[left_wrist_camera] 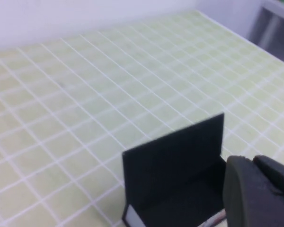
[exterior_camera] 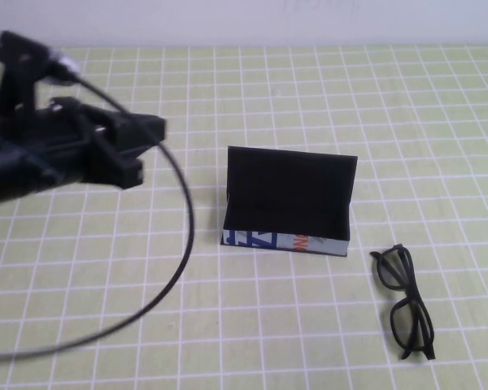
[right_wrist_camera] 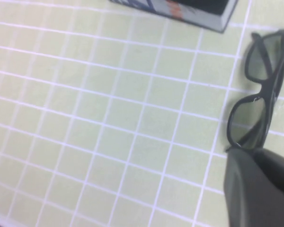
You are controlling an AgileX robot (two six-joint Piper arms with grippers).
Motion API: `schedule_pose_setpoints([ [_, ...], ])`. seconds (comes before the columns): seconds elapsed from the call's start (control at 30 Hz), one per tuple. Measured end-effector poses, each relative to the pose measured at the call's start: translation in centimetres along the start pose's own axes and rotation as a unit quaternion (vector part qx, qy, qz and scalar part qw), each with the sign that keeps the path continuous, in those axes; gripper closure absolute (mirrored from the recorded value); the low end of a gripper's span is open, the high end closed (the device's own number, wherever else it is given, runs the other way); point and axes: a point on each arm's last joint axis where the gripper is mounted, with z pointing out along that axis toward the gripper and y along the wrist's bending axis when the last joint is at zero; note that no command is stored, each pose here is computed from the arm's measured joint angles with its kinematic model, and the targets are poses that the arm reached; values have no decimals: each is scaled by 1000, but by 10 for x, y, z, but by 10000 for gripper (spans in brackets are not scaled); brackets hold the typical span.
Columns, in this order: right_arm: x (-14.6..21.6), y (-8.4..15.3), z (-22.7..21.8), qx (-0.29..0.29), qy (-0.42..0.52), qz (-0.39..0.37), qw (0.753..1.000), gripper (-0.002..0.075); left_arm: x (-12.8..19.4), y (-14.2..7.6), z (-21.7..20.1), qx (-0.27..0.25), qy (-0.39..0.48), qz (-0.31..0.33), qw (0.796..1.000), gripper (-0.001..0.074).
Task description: Take glasses out of glasses case
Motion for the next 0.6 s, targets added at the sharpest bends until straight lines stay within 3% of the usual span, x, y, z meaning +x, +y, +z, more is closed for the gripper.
schedule_pose_setpoints([
  [0.3, 81, 9, -67, -29, -160, -57, 985, 741, 45, -42, -71, -80, -62, 1, 995, 739],
  [0.6, 99, -3, -50, -57, -335, -67, 938, 742, 102, -61, -125, -199, -112, 49, 972, 739],
])
